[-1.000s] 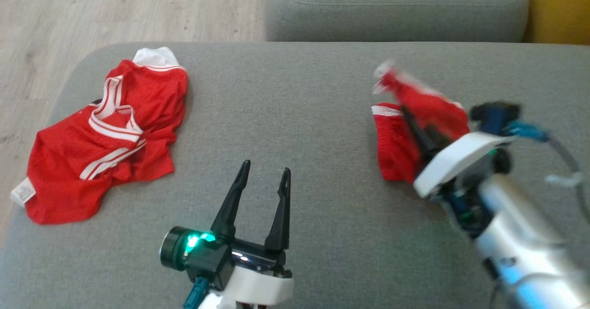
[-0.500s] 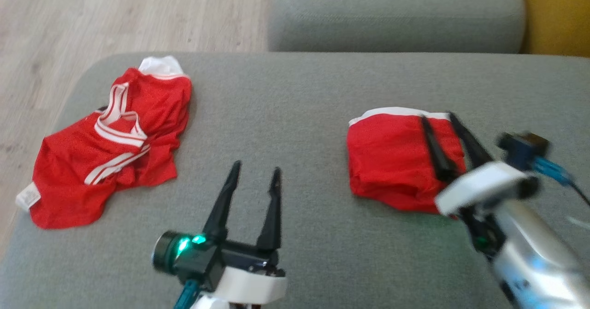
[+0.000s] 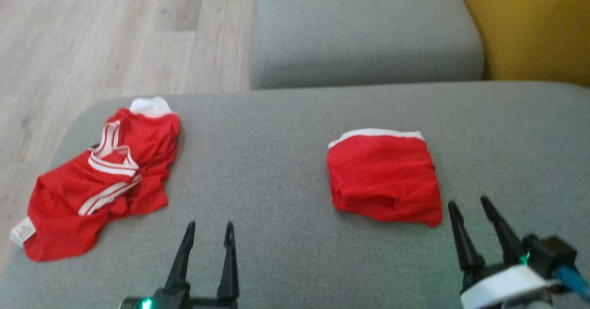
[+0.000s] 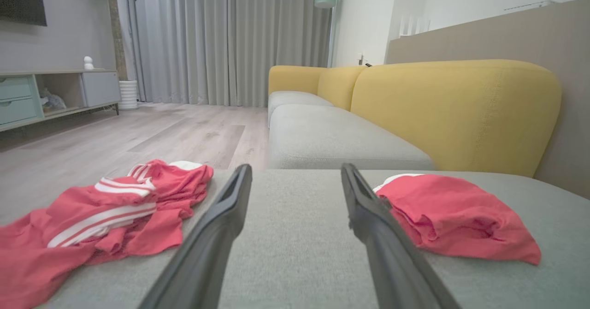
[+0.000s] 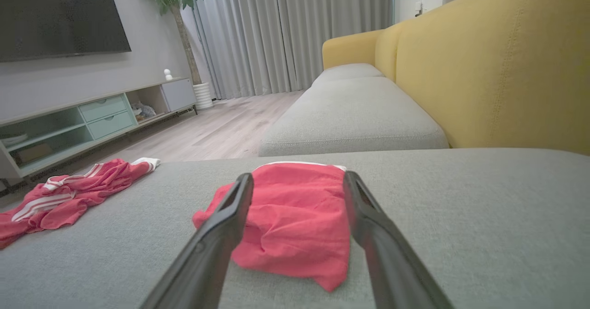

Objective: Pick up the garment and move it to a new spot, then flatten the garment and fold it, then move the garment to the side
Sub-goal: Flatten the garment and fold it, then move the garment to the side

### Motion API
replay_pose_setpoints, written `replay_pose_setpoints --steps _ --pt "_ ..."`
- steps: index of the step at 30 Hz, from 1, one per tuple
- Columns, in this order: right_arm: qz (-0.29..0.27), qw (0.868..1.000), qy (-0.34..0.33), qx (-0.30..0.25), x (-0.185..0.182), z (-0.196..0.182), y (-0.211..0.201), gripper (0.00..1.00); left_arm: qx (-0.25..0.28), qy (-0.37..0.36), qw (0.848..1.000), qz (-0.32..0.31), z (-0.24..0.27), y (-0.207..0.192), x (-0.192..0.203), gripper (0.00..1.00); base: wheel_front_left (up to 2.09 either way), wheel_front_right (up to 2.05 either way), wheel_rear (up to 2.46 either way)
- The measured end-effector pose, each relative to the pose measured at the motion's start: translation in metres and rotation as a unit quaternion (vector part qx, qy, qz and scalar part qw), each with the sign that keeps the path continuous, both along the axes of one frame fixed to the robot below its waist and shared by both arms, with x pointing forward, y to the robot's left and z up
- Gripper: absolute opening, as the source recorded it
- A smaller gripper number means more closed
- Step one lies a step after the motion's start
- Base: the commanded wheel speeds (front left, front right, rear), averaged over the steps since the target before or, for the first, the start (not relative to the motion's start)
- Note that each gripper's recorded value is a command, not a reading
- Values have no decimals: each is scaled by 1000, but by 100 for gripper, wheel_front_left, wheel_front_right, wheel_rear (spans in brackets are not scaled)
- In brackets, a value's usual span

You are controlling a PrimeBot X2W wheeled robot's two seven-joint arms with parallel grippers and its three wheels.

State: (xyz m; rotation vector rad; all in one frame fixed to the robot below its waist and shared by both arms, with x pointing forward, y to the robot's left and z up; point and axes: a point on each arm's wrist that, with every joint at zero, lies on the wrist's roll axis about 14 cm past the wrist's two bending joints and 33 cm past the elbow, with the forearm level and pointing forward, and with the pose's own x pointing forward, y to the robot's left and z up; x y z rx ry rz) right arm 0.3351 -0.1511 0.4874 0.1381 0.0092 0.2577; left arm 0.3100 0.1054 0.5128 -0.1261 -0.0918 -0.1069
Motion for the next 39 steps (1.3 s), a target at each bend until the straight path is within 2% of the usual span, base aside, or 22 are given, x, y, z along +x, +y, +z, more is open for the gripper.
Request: replay_pose_setpoints --steps 9,29,39 --pt "-16 1000 -1 -10 -20 -6 1 100 3 24 999 24 -18 19 -12 100 0 0 0" --pt "-36 999 12 -1 -31 -15 -3 100 4 22 1000 15 -18 15 -14 100 0 0 0" --pt "-37 997 63 11 -31 -43 -2 100 3 34 999 12 -23 13 -11 100 0 0 0"
